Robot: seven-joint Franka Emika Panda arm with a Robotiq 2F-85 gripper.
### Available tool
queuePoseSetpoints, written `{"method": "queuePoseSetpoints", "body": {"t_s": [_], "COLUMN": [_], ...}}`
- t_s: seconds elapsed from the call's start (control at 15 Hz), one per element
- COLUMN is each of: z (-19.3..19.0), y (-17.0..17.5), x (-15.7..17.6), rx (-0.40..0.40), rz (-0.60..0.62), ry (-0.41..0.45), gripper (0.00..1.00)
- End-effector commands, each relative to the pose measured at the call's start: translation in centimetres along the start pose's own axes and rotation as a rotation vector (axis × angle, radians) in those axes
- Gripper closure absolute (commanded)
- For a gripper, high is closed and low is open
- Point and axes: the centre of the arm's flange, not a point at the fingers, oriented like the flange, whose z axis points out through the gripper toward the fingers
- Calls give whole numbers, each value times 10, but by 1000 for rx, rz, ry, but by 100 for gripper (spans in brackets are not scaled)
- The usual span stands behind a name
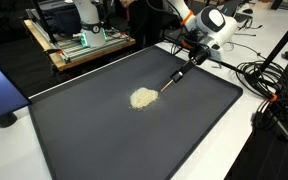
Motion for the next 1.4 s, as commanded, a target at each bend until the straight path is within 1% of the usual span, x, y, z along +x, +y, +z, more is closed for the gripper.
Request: {"method": "queuePoseSetpoints", "body": {"t_s": [0.0, 0.13, 0.27, 0.4, 0.67, 0.87, 1.13, 1.33], "z": [-5, -5, -4, 2, 18, 37, 64, 84], "y": [7, 18, 37, 58, 99, 123, 141, 150], "x": [18, 9, -2, -12, -34, -49, -61, -73], "rx": [-18, 3, 34, 82, 209, 314, 442, 530], "rz": [-33, -55, -68, -96, -154, -165, -166, -133], "ry": [-20, -28, -26, -14, 25, 53, 87, 122], "gripper": [97, 97, 97, 97, 97, 97, 97, 97]}}
